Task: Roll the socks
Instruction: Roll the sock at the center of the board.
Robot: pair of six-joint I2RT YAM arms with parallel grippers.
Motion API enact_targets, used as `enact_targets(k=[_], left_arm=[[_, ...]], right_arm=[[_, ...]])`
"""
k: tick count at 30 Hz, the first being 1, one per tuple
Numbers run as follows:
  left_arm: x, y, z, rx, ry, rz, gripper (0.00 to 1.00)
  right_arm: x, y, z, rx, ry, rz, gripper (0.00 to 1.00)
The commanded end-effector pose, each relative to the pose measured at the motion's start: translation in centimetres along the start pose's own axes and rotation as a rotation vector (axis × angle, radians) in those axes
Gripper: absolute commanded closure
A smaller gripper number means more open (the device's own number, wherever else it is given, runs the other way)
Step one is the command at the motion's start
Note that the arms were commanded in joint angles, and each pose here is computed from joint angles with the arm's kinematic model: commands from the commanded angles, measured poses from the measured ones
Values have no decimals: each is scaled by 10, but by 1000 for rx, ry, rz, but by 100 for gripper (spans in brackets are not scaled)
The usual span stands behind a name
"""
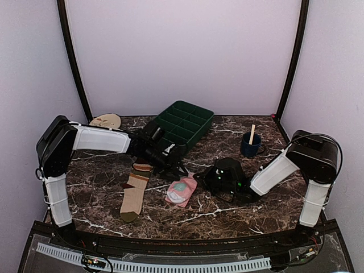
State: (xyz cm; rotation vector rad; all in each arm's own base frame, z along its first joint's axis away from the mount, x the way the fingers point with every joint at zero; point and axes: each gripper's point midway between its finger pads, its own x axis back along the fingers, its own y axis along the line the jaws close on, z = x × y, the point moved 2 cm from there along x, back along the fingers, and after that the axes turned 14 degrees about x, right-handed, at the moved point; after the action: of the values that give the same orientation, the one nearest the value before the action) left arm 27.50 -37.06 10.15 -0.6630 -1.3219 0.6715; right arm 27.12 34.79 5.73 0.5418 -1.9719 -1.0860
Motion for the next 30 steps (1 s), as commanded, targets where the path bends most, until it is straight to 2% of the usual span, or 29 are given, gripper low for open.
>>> enact_targets(k=[1, 13, 21, 26, 30], left_arm=[[-4, 12, 8, 52, -8, -41, 50], [-7, 1, -32, 40, -144, -69, 43], [-12, 5, -44, 58, -155, -90, 44], [-13, 0, -46, 55, -153, -64, 55], [-15, -1, -45, 50, -144, -48, 73]], right_arm=[[-3, 9, -7, 0, -13, -36, 100], [-1, 5, -3, 4, 9, -33, 100], [0, 5, -1, 4, 22, -37, 100], [0, 3, 0, 4, 27, -31, 100], [0, 3, 0, 10, 28, -23, 100]])
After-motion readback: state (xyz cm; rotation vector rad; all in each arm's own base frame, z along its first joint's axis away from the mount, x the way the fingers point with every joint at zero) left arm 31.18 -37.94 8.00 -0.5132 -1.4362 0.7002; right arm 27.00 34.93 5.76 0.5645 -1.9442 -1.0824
